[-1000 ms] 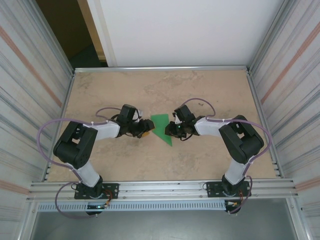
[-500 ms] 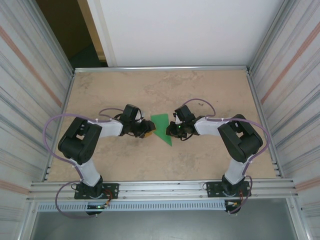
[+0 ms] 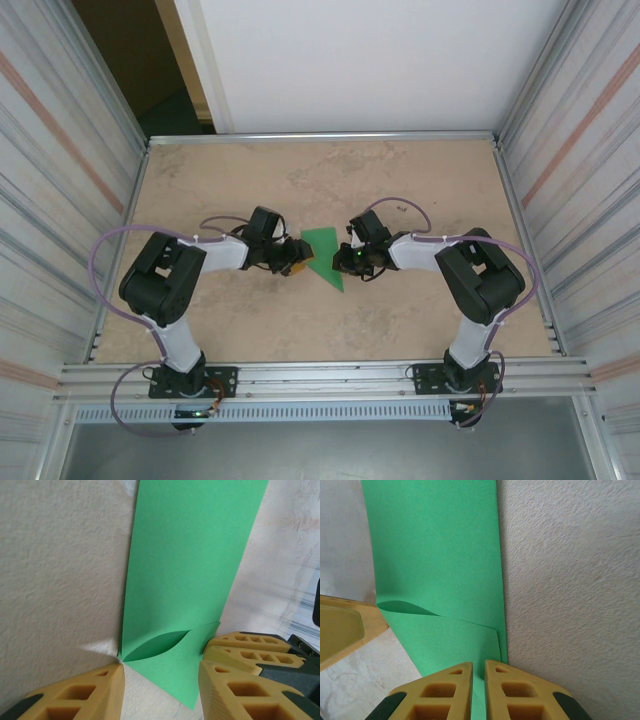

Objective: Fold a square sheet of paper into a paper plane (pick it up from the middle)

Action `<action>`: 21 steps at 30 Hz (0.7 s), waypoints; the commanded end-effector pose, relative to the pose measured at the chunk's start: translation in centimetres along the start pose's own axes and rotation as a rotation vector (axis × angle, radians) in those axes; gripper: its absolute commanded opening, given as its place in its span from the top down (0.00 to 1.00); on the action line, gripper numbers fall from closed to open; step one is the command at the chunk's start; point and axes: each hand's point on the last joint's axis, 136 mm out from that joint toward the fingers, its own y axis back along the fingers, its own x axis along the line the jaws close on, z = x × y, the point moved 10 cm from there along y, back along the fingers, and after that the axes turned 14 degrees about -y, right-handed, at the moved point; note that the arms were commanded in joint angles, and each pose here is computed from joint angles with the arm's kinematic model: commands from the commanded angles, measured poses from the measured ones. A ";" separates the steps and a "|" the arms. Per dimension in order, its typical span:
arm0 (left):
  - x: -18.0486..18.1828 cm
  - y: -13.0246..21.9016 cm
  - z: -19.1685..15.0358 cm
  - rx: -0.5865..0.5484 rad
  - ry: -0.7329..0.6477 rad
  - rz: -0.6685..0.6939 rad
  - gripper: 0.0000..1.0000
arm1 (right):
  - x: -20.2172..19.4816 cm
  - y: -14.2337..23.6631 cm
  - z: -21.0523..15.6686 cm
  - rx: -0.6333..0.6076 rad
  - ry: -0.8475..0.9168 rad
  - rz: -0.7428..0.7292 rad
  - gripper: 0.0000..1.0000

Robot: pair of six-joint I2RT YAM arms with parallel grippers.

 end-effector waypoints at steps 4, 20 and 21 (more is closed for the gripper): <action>0.0 -0.3 0.1 0.014 0.064 0.019 0.55 | -1.1 -0.7 -0.2 0.024 -0.042 -0.047 0.87; -1.9 0.3 1.2 -0.010 -0.073 -0.135 0.57 | -1.3 -0.9 -0.2 0.028 -0.045 -0.053 0.87; -1.8 0.3 1.3 -0.012 -0.075 -0.144 0.57 | -1.2 -0.9 -0.2 0.027 -0.046 -0.054 0.87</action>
